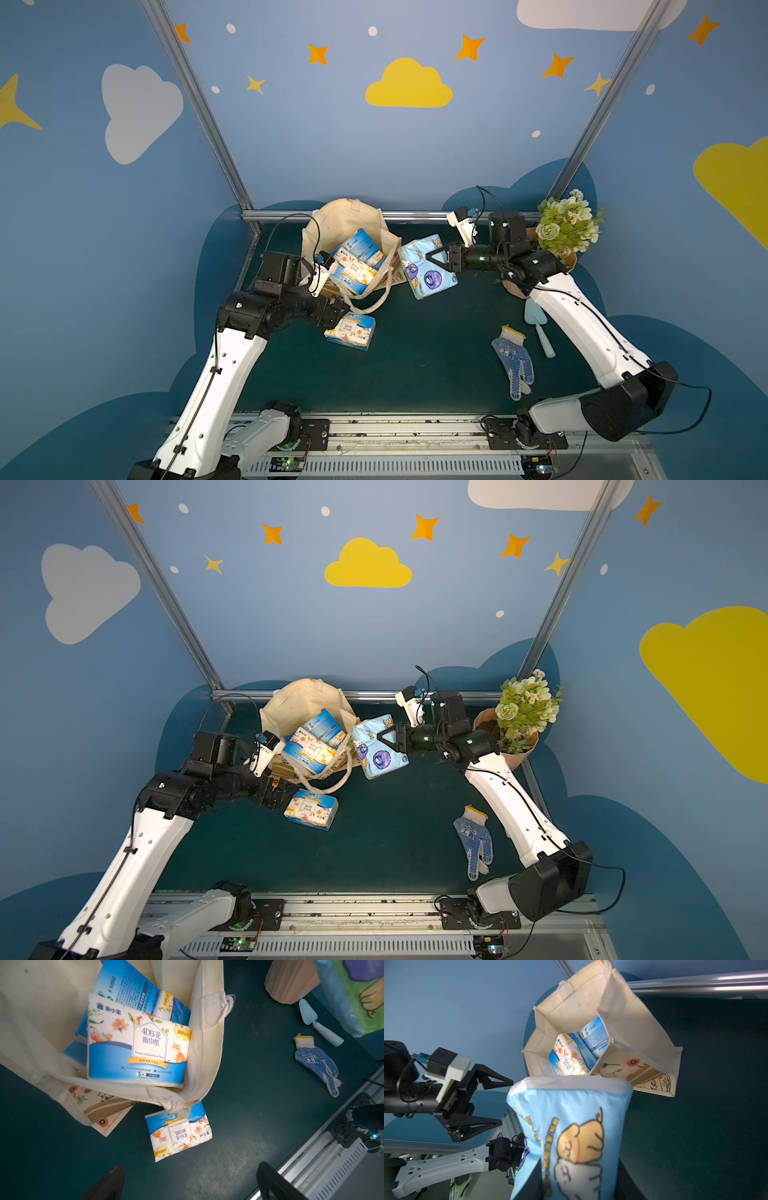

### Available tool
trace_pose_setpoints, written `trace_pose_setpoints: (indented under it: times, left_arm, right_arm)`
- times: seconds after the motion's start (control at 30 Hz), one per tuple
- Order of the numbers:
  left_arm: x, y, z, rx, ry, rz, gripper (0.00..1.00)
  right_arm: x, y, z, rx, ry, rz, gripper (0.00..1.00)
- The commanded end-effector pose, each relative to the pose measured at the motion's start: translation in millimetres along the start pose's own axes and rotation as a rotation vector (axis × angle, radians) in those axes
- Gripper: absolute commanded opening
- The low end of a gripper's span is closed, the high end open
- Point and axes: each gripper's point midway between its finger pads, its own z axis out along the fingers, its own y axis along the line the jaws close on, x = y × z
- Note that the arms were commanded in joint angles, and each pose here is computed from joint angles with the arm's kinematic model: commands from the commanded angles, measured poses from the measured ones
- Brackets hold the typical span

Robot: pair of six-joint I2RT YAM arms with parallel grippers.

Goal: Put tissues into the canvas bag
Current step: Pick up the pack of facial tissues from the center of the board, then place the pack of facial tissues in the canvas bag.

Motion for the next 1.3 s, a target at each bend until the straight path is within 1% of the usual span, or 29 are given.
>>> trace_pose_setpoints:
  times: [0.0, 0.07, 0.23, 0.4, 0.57, 0.73, 0.83, 0.93, 1.07, 1.2, 1.27]
  left_arm:
    - [-4.1, -0.9, -3.4, 0.026, -0.035, -0.028, 1.0]
    - [-3.7, -4.0, -2.4, 0.073, -0.046, -0.019, 1.0]
    - [-5.0, 2.0, -5.0, 0.068, -0.06, -0.046, 1.0]
    - [-8.8, 5.6, -3.4, 0.091, -0.081, -0.079, 1.0]
    - [-10.0, 11.9, -8.1, 0.073, -0.096, -0.096, 1.0]
    - [-5.0, 12.9, -7.9, 0.066, -0.091, -0.098, 1.0]
    - [-6.0, 12.0, -8.0, 0.072, -0.093, -0.1, 1.0]
    - [-6.8, 11.3, -7.2, 0.08, -0.093, -0.105, 1.0]
    - [-5.9, 11.5, -6.0, 0.081, -0.089, -0.104, 1.0]
    - [-5.3, 11.9, -5.1, 0.08, -0.086, -0.104, 1.0]
    - [-5.4, 12.3, -4.5, 0.08, -0.084, -0.107, 1.0]
  right_arm:
    - [-17.0, 19.6, 9.5, -0.063, -0.01, -0.039, 0.37]
    - [-26.5, 25.9, 18.0, -0.083, -0.018, -0.06, 0.37]
    - [-52.8, 44.8, 48.1, -0.139, -0.028, -0.11, 0.37]
    - [-74.1, 63.4, 84.7, -0.194, -0.018, -0.158, 0.37]
    - [-97.5, 63.7, 124.1, -0.226, -0.04, -0.169, 0.37]
    - [-110.6, 57.8, 156.3, -0.232, -0.069, -0.172, 0.37]
    - [-112.5, 46.9, 171.9, -0.176, -0.089, -0.195, 0.39]
    - [-111.7, 28.5, 185.1, -0.069, -0.107, -0.237, 0.4]
    - [-110.9, 11.7, 196.4, 0.047, -0.123, -0.301, 0.42]
    - [-109.6, 3.7, 204.8, 0.165, -0.134, -0.378, 0.45]
    - [-110.0, -0.8, 207.2, 0.222, -0.142, -0.419, 0.48]
